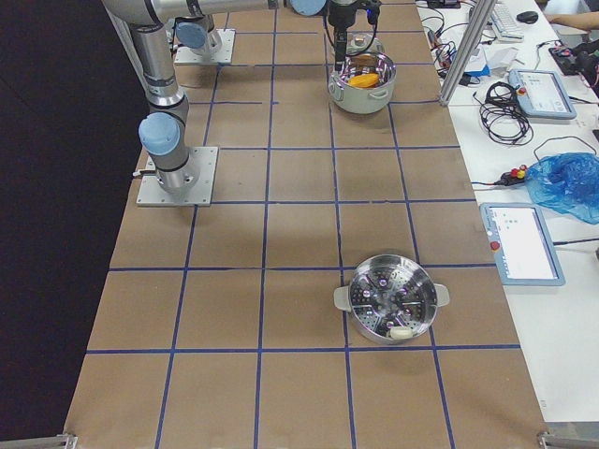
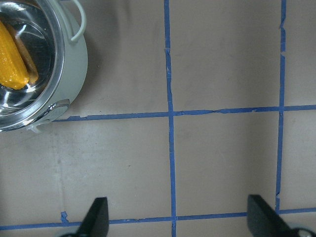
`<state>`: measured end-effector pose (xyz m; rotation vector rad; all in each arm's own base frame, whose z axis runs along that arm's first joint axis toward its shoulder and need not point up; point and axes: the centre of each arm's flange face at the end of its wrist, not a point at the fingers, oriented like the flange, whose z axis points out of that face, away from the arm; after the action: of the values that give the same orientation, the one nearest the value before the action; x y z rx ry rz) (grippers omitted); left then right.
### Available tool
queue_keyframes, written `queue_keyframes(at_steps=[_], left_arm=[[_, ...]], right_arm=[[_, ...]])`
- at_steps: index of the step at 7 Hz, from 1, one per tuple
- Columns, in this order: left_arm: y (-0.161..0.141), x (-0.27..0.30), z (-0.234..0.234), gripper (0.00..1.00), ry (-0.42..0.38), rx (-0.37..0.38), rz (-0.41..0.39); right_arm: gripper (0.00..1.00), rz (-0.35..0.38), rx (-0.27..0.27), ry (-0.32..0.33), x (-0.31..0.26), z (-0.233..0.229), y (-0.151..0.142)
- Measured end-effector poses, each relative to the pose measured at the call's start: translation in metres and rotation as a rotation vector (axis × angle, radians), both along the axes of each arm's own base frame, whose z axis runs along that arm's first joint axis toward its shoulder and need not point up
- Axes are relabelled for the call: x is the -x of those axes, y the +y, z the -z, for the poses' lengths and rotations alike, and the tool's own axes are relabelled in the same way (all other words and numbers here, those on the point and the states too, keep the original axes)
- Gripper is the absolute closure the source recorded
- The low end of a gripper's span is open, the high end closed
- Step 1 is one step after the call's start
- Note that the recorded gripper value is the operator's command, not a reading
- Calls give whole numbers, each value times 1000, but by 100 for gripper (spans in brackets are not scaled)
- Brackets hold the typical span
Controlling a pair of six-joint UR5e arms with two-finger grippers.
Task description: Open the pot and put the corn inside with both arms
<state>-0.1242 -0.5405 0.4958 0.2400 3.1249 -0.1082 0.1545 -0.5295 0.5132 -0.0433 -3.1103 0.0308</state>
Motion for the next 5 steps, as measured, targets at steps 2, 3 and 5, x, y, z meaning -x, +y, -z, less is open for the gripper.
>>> queue_keyframes(at_steps=[2, 3, 5], left_arm=[[0, 0, 0, 0, 9, 2, -3], [-1, 0, -1, 0, 14, 3, -5], [-1, 0, -2, 0, 17, 4, -6]], right_arm=[[0, -7, -3, -1, -1, 1, 7], [0, -8, -4, -1, -1, 1, 7], [0, -10, -4, -1, -1, 1, 8]])
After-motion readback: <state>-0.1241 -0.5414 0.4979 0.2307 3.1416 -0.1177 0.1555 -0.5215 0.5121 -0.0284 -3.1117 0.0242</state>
